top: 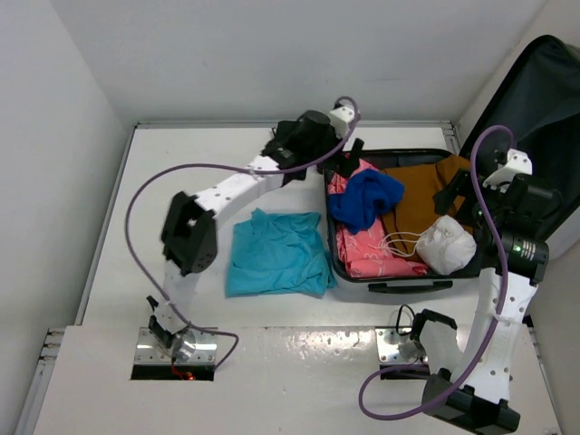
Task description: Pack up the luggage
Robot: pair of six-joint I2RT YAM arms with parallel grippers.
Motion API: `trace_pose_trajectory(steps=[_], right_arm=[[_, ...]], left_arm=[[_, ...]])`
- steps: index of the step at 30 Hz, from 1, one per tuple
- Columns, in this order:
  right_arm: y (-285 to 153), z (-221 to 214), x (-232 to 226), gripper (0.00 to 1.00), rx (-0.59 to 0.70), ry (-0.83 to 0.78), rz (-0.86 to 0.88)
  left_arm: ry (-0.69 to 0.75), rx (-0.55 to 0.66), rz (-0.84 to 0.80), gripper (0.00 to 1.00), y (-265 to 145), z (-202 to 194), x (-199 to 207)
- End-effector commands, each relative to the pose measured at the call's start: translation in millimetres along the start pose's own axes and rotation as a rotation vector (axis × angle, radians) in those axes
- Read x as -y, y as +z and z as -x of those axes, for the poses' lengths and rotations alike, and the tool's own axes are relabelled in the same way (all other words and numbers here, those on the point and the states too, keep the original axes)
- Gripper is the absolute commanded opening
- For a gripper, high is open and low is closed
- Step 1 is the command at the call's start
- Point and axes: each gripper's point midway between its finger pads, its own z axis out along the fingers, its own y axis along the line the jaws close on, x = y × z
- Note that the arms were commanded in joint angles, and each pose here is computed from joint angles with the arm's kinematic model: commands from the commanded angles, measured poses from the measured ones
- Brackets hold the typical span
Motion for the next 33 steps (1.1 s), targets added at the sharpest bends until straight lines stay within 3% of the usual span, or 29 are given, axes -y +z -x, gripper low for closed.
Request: trace_pose_trajectory(steps=[1,4,9,10,17,24,33], right_arm=[[-12,19,-10,0.86,0.055,-0.031,0.041],[-18,17,-17,0.88,0.052,-0.063,0.075],[-22,4,-34,0.89,0.003,-0.089,0.183],[-22,2,-35,0.89,-0.005,-0.081,0.188],[-18,-2,-38,0.90,-0.050,-0.062,0.210],[-16,-4,-36,0.91,-0.066,-0.064,0.210],[-15,-5,-34,0.92,-0.090,-0.073,0.207]], left_arm=[[0.184,0.145,0.007,1.00,-106,76,-2],[0.280,0.063,-0.101,1.00,-164,28,-4],[0.344,-0.207,-0.260,1.00,-225,-83,-6],[0.368,-0.293,-0.259,1.00,-227,-121,-2],[0.467,-0.520,-0.236,1.00,-228,-229,9],[0.525,-0.620,-0.146,1.00,-183,-279,-13],[0.660,-0.483,-0.123,1.00,-173,-241,-13]])
